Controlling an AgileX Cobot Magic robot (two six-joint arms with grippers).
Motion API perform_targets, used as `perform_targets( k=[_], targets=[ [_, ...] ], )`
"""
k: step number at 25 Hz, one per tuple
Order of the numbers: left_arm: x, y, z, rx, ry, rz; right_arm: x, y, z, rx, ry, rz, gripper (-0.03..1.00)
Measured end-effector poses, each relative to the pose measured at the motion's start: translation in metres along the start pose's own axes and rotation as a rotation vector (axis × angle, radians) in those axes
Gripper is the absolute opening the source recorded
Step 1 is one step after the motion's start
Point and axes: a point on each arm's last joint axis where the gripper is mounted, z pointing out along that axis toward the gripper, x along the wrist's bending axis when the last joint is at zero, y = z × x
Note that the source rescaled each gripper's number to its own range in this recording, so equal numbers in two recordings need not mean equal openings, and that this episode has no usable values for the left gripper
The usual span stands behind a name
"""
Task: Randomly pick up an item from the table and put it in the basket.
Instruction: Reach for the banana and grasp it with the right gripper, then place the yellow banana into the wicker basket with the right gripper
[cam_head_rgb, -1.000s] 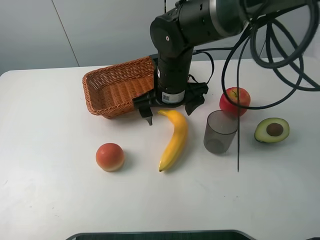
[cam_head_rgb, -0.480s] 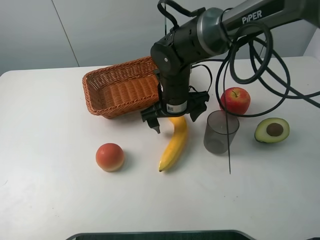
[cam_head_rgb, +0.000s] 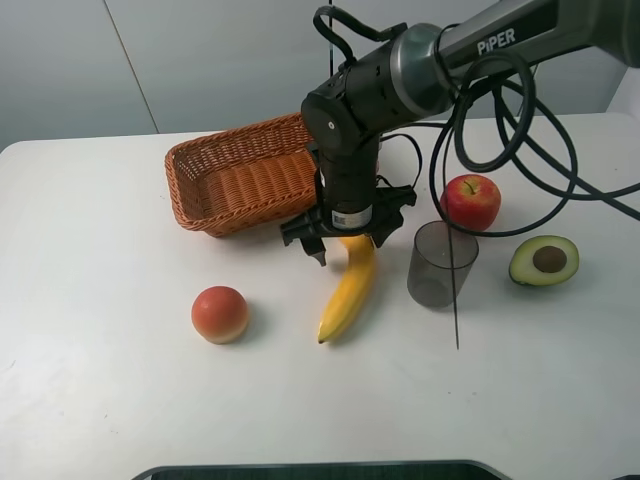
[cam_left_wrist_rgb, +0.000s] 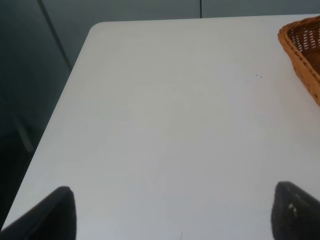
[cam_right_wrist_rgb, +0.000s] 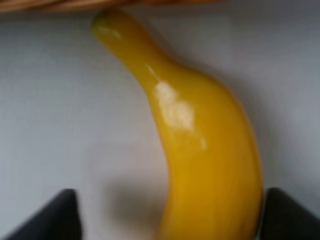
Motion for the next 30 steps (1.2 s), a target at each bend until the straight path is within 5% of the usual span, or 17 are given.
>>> perform_targets(
  k=[1, 2, 23, 30],
  targets=[
    [0.0, 0.0, 0.0, 0.0, 0.0, 0.0, 0.0, 0.0, 0.0, 0.0, 0.0, 0.0, 0.15],
    [0.0, 0.0, 0.0, 0.0, 0.0, 0.0, 0.0, 0.0, 0.0, 0.0, 0.0, 0.0, 0.0],
    [0.0, 0.0, 0.0, 0.0, 0.0, 0.0, 0.002, -0.002, -0.001, 0.027, 0.027, 0.0, 0.03],
    [0.0, 0.0, 0.0, 0.0, 0.0, 0.0, -0.001, -0.007, -0.039, 0.03, 0.068, -0.095, 0.03]
  ],
)
